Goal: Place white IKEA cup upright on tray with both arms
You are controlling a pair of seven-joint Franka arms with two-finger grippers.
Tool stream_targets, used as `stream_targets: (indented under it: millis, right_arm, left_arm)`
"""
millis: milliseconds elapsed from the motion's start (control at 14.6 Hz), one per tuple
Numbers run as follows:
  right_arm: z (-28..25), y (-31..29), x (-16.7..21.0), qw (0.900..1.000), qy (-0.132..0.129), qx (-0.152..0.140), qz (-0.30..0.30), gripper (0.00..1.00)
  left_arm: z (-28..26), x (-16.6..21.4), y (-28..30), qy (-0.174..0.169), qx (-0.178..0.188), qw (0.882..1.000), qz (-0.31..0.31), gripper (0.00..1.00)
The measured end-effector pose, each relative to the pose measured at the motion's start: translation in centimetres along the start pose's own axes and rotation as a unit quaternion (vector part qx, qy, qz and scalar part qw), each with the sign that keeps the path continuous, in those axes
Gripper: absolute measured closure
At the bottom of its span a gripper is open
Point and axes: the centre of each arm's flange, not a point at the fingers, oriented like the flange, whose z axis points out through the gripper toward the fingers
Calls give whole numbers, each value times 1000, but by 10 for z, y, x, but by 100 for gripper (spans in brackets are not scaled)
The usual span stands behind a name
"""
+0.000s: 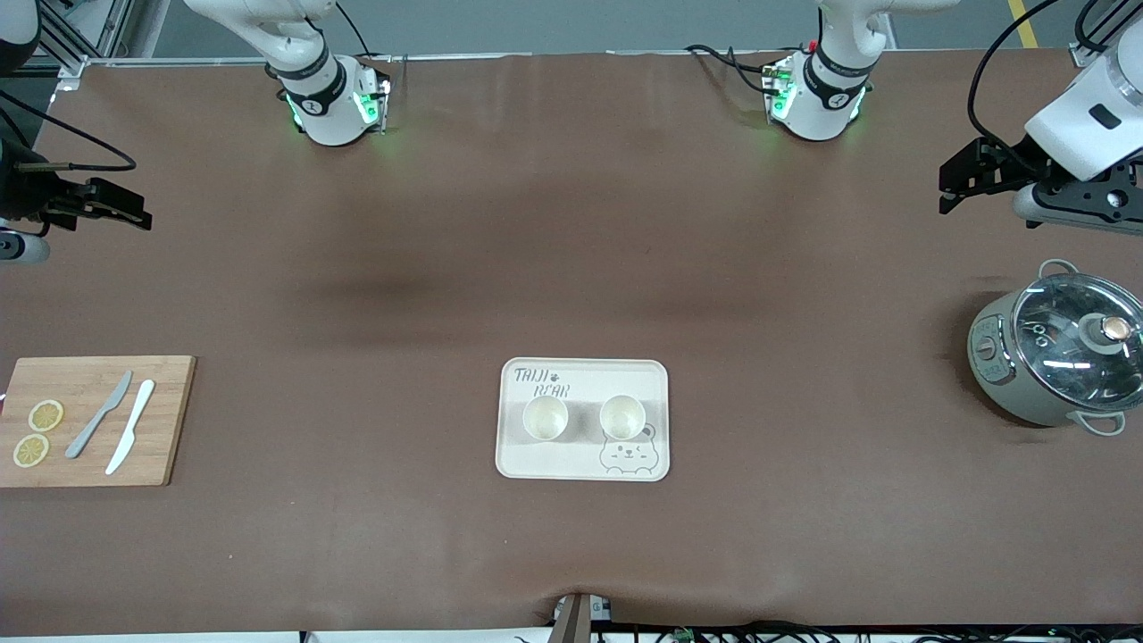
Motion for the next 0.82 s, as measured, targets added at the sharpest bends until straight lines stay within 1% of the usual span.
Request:
stream_targets:
  millis: [821]
  right_arm:
    - [3, -1, 0, 1000, -2, 0, 0, 0]
  left_arm:
    - [0, 0, 0, 0, 0, 1000, 0, 0]
